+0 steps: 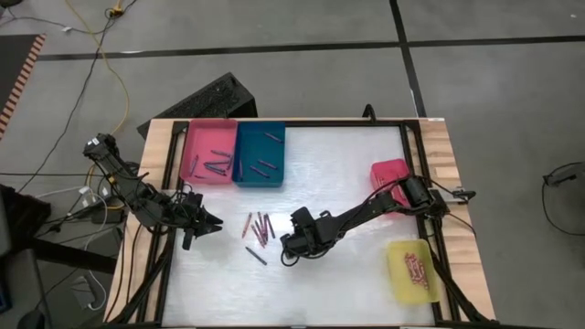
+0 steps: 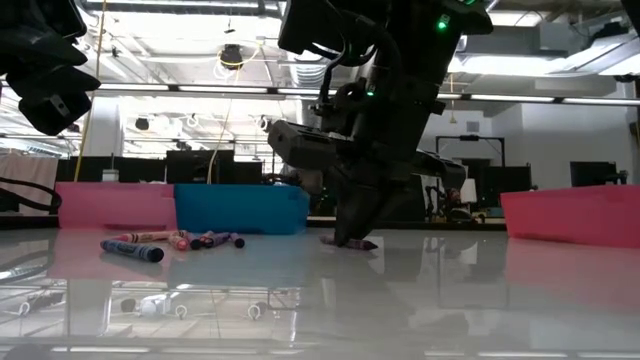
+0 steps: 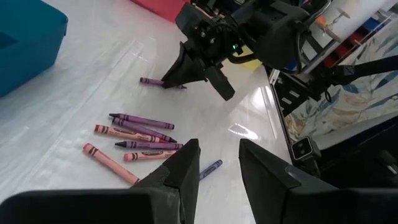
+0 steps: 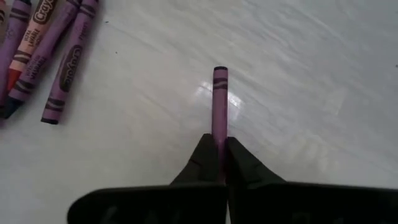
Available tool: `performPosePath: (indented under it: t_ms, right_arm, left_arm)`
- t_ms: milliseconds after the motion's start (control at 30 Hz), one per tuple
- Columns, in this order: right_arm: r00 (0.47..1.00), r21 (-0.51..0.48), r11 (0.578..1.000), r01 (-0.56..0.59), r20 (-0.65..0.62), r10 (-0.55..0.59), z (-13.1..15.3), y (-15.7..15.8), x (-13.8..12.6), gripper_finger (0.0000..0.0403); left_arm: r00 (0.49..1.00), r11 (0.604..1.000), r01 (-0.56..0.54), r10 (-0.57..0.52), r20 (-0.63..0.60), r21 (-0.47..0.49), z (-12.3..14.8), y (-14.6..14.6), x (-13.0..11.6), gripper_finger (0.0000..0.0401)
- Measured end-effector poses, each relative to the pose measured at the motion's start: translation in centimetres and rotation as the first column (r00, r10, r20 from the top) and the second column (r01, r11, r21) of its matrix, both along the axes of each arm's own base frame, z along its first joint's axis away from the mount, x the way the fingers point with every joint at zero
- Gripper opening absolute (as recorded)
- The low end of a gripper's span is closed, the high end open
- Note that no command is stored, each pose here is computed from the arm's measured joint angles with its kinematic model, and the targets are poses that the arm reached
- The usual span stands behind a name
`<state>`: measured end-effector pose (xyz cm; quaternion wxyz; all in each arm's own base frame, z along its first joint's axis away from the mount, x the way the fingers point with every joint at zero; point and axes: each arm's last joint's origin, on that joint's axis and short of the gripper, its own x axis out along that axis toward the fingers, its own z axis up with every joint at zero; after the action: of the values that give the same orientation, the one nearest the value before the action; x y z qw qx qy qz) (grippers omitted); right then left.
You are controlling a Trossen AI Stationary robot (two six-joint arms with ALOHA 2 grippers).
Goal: Sort crayons
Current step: Put the purple crayon into the blue bin
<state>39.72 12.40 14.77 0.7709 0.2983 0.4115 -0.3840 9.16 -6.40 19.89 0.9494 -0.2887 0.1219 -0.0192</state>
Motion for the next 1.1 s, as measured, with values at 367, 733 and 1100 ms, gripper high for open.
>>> performPosePath:
  t_ms: [367, 733, 1100]
  right_arm:
    - [0.997, 0.005, 0.998, -0.064, 0.038, 0.063, 1.8, 1.0, 1.0, 0.0004]
    - [0.974, -0.061, 0.983, -0.171, 0.138, 0.178, 6.0, 1.5, 3.0, 0.0003]
    - [0.917, -0.202, 0.94, -0.275, 0.238, 0.319, 9.8, -0.1, 5.4, 0.0003]
  left_arm:
    - [1.0, 1.0, 0.0, 0.0, -0.001, -0.001, 0.0, 0.0, 0.0, 0.0102]
    - [1.0, 1.0, -0.005, 0.005, -0.012, 0.013, -0.2, 0.0, 0.0, 0.0102]
    - [1.0, 1.0, -0.004, 0.005, -0.013, 0.014, -0.2, 0.0, 0.0, 0.0102]
